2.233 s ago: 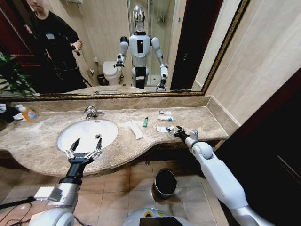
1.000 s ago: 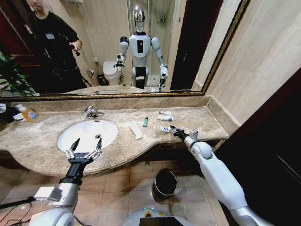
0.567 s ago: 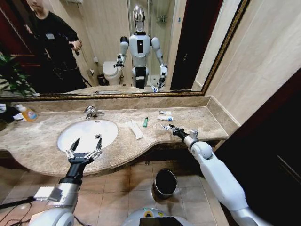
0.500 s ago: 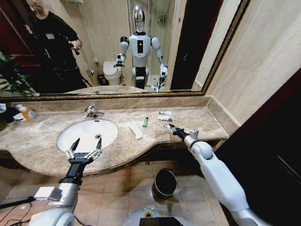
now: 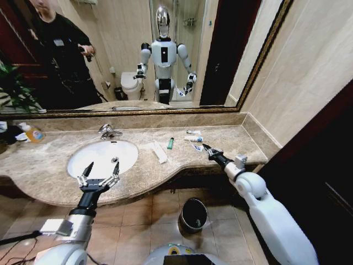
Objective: Pick up the trash from the sink and place it in the trash bin.
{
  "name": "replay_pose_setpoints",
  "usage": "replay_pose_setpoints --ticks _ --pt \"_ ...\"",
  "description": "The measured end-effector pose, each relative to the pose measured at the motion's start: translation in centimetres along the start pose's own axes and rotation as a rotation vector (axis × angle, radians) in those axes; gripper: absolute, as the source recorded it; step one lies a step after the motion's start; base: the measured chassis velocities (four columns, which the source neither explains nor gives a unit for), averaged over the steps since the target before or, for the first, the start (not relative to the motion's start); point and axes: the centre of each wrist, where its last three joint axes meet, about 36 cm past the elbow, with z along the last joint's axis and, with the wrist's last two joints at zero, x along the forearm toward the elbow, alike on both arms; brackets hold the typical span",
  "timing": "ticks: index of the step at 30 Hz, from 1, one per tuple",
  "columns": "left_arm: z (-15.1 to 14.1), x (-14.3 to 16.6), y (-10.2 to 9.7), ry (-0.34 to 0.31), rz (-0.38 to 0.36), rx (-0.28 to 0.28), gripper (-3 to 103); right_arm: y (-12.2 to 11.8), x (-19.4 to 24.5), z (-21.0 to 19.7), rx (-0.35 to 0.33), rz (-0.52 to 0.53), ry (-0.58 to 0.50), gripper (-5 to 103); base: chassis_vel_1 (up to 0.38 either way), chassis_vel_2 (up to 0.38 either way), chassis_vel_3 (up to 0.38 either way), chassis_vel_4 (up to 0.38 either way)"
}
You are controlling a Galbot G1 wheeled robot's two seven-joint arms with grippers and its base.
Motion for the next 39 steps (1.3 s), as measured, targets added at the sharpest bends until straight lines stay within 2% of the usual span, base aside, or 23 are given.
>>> replay_pose_setpoints --ticks 9,16,19,23,27,31,35,39 --pt "0.0 0.0 0.0 0.0 0.0 0.0 100 0.2 3.9 2.6 -0.01 0.013 0.072 0 0.0 0.0 0.0 0.0" --pt "0.0 0.0 0.0 0.0 0.0 0.0 100 2.7 7.5 5.4 -0.033 -0.055 0.082 0 0.0 0.0 0.0 0.0" --pt "0.0 0.0 0.0 0.0 0.0 0.0 100 3.1 8.0 6.1 -0.034 -0.064 0.092 0 0.0 0.0 0.0 0.0" --pt "0.0 0.0 0.0 0.0 0.0 0.0 100 3.8 8.5 9.3 -0.035 -0.06 0.127 0 0.0 0.0 0.0 0.0" --pt "0.0 0.0 0.0 0.0 0.0 0.0 100 3.5 8.3 12.2 -0.034 -0.036 0.164 0 0.0 0.0 0.0 0.0" --pt "0.0 0.0 0.0 0.0 0.0 0.0 100 1.5 8.2 17.5 -0.02 0.014 0.242 0 0.0 0.0 0.0 0.0" --pt "0.0 0.0 0.0 0.0 0.0 0.0 100 0.5 8.4 20.5 -0.024 0.048 0.309 0 0.0 0.0 0.0 0.0" --pt "0.0 0.0 0.0 0.0 0.0 0.0 100 0.7 8.1 22.8 -0.025 0.081 0.348 0 0.0 0.0 0.0 0.0"
